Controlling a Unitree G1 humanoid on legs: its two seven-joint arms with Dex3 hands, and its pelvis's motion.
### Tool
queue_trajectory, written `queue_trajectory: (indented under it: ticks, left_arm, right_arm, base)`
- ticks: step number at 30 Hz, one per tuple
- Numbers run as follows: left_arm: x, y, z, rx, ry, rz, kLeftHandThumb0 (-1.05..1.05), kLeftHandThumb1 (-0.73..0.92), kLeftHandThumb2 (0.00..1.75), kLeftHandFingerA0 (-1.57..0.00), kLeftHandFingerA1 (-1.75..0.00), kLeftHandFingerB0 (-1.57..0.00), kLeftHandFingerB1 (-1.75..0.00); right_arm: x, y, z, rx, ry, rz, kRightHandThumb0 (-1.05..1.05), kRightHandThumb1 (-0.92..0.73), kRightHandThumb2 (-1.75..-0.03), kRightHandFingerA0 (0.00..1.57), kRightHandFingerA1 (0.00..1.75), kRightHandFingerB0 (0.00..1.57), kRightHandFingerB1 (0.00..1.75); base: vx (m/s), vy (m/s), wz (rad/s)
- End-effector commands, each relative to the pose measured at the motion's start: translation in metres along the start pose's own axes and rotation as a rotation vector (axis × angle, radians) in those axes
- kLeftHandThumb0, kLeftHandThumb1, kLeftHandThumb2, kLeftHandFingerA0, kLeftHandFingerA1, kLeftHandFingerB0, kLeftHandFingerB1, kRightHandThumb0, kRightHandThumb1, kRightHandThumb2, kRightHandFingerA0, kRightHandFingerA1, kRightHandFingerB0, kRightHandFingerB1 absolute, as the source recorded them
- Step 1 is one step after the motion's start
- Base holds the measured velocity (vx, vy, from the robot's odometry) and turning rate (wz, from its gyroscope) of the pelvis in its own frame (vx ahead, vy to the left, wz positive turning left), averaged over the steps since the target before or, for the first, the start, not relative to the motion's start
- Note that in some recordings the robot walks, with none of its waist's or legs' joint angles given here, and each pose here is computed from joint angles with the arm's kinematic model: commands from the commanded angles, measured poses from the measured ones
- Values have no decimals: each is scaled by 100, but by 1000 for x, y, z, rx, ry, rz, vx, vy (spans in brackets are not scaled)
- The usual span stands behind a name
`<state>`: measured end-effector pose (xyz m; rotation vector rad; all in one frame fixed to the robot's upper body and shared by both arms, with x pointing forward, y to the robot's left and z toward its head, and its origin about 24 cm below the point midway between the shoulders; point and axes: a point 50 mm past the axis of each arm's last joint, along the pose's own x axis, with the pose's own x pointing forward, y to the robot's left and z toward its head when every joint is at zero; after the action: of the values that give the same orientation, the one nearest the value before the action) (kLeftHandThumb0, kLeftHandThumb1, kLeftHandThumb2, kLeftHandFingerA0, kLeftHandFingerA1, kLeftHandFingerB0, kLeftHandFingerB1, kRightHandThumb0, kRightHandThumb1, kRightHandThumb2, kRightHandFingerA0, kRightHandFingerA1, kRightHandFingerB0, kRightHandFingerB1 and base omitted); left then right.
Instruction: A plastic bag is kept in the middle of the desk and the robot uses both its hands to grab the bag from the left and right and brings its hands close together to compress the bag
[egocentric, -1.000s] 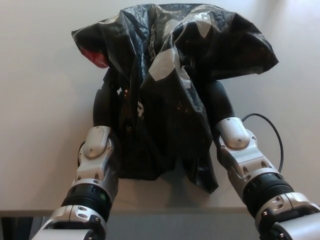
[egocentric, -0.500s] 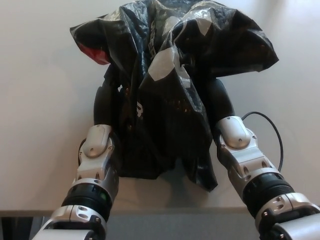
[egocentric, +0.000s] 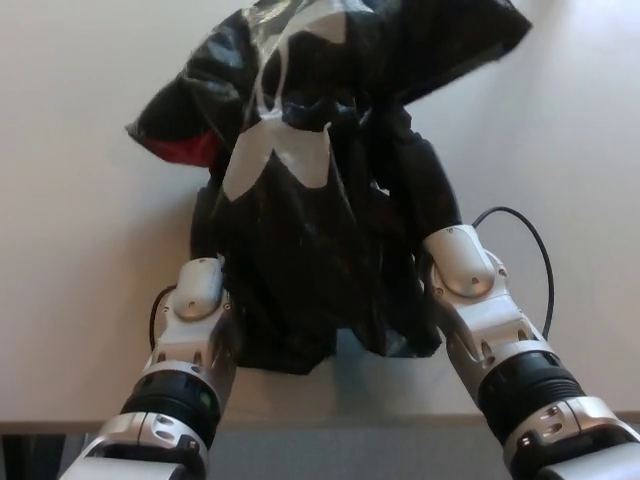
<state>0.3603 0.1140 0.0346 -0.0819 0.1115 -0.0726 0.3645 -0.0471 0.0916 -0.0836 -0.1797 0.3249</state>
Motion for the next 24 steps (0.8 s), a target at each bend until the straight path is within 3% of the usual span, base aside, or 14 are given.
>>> queue_trajectory:
  ticks: [1,2,3,5,6,9,10,11,12,16,17,18,20,24]
  left_arm:
    - [-2,-6,-9,96,72,34,-66,92,88,0,-21,-4,-23]
    - [-2,-8,-8,76,63,34,-71,88,122,-1,-23,-12,-32]
    - [-2,-10,-7,66,53,14,-65,86,123,-1,-26,-1,-32]
    - [-1,-11,-6,73,62,12,-71,89,124,-5,-21,-5,-29]
    - [-1,-11,-8,64,74,19,-73,89,123,-5,-26,-5,-26]
    - [-1,-12,-8,12,85,10,-74,89,123,0,-21,-5,-22]
    - [-2,-13,-8,9,81,-4,-70,88,124,0,-24,-1,-24]
    - [-2,-13,-8,16,86,-1,-71,89,124,0,-23,0,-23]
    - [-2,-13,-8,21,88,0,-75,91,123,0,-21,0,-18]
    - [-4,-12,-6,148,59,26,-67,87,122,0,-31,0,-24]
    - [-5,-12,-8,138,59,16,-77,91,125,0,-19,0,-16]
    - [-7,-12,-11,85,68,-1,-77,85,108,0,-17,0,-16]
    - [-8,-13,-10,136,38,45,-72,89,121,0,-21,-2,-21]
    - [-10,-23,-4,91,-38,28,-68,83,112,-5,-26,-7,-30]
  right_arm:
    - [-7,24,-8,57,36,114,-74,-92,-80,2,25,7,24]
    - [-8,27,-10,67,46,124,-76,-79,-117,0,27,8,26]
    - [-10,31,-13,81,54,131,-78,-92,-77,0,23,4,23]
    - [-10,32,-14,71,52,123,-80,-92,-77,0,23,5,22]
    - [-10,32,-13,77,50,119,-79,-81,-119,0,24,10,24]
    - [-10,29,-14,81,70,117,-75,-76,-116,0,28,4,26]
    - [-10,29,-13,84,71,114,-79,-92,-77,0,24,5,24]
    - [-10,28,-13,83,70,116,-79,-92,-78,2,23,5,23]
    - [-10,28,-13,82,68,115,-78,-79,-117,0,26,9,24]
    - [-12,26,-14,73,74,110,-74,-77,-117,0,30,5,26]
    - [-14,27,-15,76,76,107,-81,-92,-78,4,26,7,24]
    - [-16,27,-17,83,79,105,-74,-77,-116,0,30,5,27]
    - [-15,29,-16,92,86,112,-75,-76,-116,0,30,5,26]
    - [-11,37,-12,134,78,136,-87,-82,-118,3,23,8,18]
  base:
    - [0,0,0]
    - [0,0,0]
    - [0,0,0]
    - [0,0,0]
    - [0,0,0]
    - [0,0,0]
    - [0,0,0]
    - [0,0,0]
    - [0,0,0]
    - [0,0,0]
    - [0,0,0]
    - [0,0,0]
    - [0,0,0]
    - [0,0,0]
